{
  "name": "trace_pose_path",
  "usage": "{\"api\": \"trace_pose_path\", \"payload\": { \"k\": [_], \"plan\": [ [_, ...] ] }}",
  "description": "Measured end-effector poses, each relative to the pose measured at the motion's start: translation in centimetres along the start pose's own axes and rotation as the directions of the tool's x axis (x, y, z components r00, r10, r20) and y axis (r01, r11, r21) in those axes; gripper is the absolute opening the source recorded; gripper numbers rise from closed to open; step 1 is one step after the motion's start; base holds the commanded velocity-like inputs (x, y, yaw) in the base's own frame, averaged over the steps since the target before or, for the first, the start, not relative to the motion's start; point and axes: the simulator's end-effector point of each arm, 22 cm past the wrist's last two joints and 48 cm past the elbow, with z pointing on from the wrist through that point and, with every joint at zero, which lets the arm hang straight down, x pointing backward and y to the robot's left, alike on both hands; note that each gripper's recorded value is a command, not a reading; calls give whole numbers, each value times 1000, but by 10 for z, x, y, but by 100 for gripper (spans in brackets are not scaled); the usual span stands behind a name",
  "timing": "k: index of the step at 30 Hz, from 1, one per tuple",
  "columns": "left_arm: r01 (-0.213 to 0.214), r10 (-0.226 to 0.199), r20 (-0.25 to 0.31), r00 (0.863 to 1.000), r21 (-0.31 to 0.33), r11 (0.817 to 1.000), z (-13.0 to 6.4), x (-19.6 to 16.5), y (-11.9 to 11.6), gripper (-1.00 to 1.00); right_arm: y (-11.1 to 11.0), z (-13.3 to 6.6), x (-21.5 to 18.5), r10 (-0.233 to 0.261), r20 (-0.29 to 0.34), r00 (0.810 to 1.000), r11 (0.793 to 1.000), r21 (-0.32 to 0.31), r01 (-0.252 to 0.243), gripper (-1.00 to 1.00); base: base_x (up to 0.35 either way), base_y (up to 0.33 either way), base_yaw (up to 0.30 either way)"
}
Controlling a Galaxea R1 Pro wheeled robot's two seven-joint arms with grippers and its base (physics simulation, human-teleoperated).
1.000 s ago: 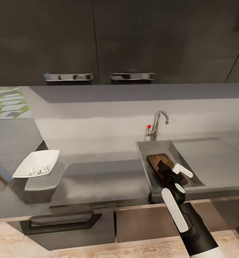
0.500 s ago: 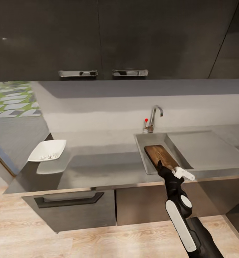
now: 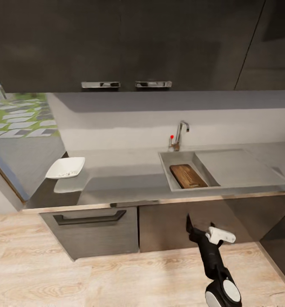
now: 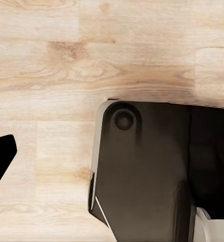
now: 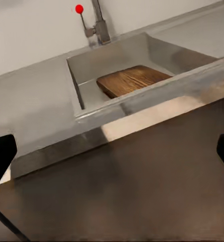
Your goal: In the kitchen, take the Vidalia onion out of the sink, dice it on the chopping board with the paring knife, put the diced onion into the bowl on the countertop, then place both the paring knife and the chopping board into the sink.
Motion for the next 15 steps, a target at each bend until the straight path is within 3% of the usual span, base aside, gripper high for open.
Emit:
{"api": "trace_pose_path", "payload": {
  "k": [2, 7, 10, 12, 15],
  "plan": [
    [-1, 1, 5, 1000, 1, 1000, 0, -2, 0, 100, -15, -18, 31, -26, -16, 1000, 1000, -1, 26, 100, -48, 0, 0],
    [-3, 3, 20, 1000, 3, 1000, 2, -9, 0, 100, -75, -64, 150, -146, -153, 977, 988, 36, 153, 100, -10, 0, 0],
    [-9, 9, 27, 1000, 0, 1000, 3, -13, 3, 100, -94, -84, 181, -187, -186, 965, 980, 37, 197, 100, -1, 0, 0],
    [-17, 17, 48, 999, -3, 1000, 5, -24, 8, 100, -110, -103, 210, -220, -243, 945, 970, 46, 237, 100, 0, 0, 0],
    [-21, 21, 86, 996, -1, 1000, 8, -42, 7, 100, -117, -121, 237, -234, -302, 924, 963, 57, 262, 100, 0, 0, 0]
  ]
}}
